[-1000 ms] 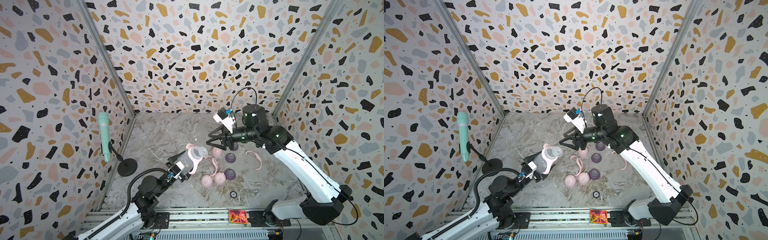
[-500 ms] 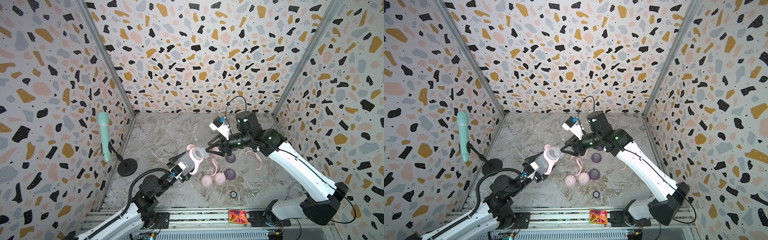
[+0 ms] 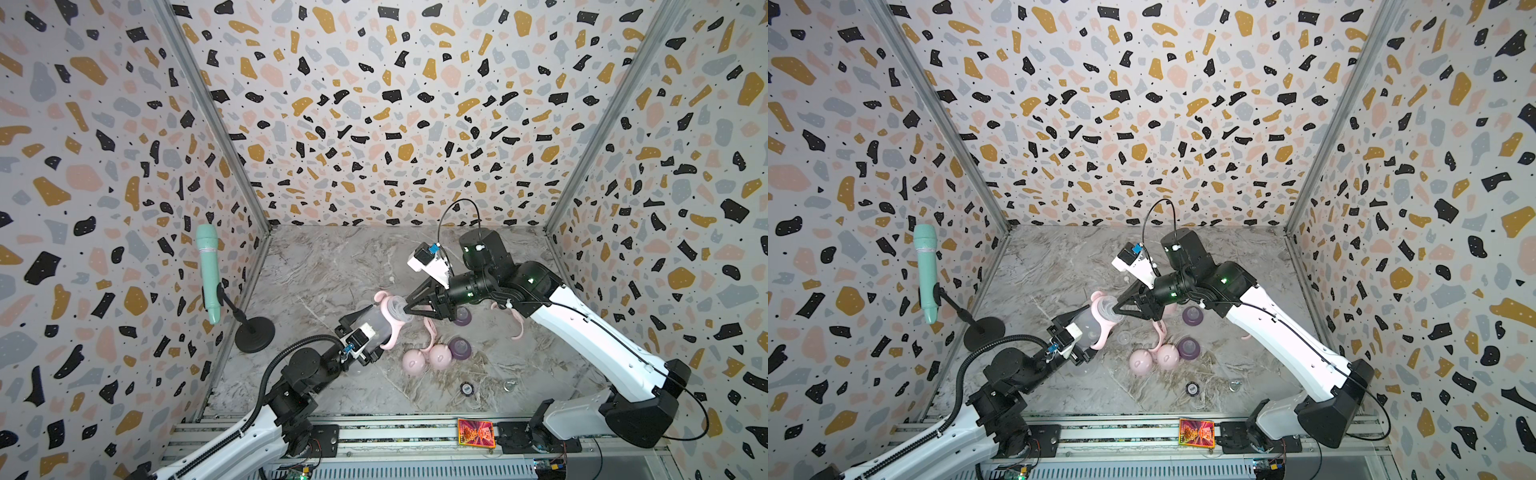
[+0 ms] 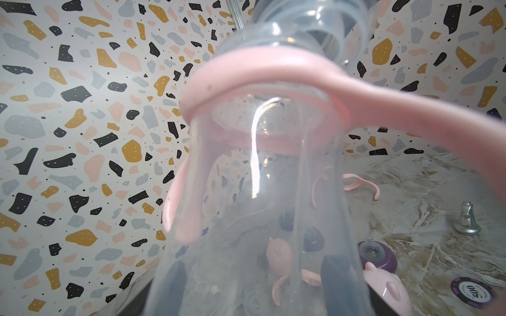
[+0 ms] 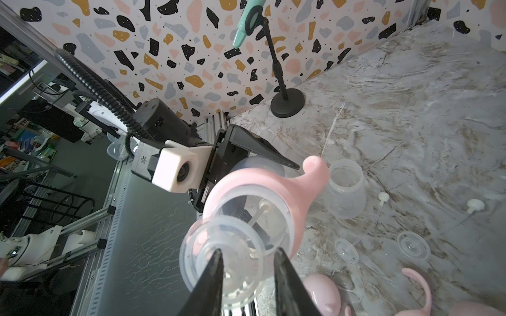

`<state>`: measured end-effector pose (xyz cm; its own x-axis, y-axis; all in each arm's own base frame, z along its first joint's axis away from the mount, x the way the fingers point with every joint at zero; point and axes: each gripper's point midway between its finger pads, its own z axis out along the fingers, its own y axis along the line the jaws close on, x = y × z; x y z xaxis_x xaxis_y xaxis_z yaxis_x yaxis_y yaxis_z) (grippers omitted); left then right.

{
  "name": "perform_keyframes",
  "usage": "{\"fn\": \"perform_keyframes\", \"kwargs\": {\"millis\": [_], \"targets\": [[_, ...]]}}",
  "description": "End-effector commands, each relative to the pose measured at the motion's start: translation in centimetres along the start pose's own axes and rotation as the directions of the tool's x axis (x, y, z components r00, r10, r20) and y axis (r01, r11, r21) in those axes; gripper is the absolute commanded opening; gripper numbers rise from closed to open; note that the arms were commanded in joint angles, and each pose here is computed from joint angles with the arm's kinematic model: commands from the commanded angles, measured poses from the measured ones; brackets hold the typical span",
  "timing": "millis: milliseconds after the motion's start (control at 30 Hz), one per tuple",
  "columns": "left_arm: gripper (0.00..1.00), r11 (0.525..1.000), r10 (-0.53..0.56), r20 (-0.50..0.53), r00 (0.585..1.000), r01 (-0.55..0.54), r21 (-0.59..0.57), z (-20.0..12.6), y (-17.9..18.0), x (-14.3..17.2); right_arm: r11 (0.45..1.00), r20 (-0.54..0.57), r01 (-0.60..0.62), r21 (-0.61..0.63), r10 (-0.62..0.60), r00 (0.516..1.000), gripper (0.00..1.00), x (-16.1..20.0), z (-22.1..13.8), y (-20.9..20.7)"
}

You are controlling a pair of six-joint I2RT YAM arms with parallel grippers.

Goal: Assemble the baby bottles
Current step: Place the straw into the baby bottle.

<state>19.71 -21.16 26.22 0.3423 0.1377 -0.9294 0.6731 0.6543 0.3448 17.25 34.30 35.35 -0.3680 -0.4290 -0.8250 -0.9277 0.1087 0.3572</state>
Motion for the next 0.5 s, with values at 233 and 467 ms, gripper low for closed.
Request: {"fn": "perform_keyframes", "kwargs": {"millis": [233, 467], "targets": [[0.14, 1.000, 0.022, 0.159, 0.987, -0.021, -0.010, -0.4, 1.0, -5.4, 0.997, -0.006, 0.027, 0.075, -0.027, 1.000, 0.29, -0.7, 1.0, -1.5], [0.14, 1.000, 0.017, 0.179, 0.984, -0.014, -0.016, -0.7, 1.1, -5.8, 0.994, -0.017, 0.028, 0.108, -0.026, 1.000, 0.29, 0.1, 1.0, -2.1]]}}
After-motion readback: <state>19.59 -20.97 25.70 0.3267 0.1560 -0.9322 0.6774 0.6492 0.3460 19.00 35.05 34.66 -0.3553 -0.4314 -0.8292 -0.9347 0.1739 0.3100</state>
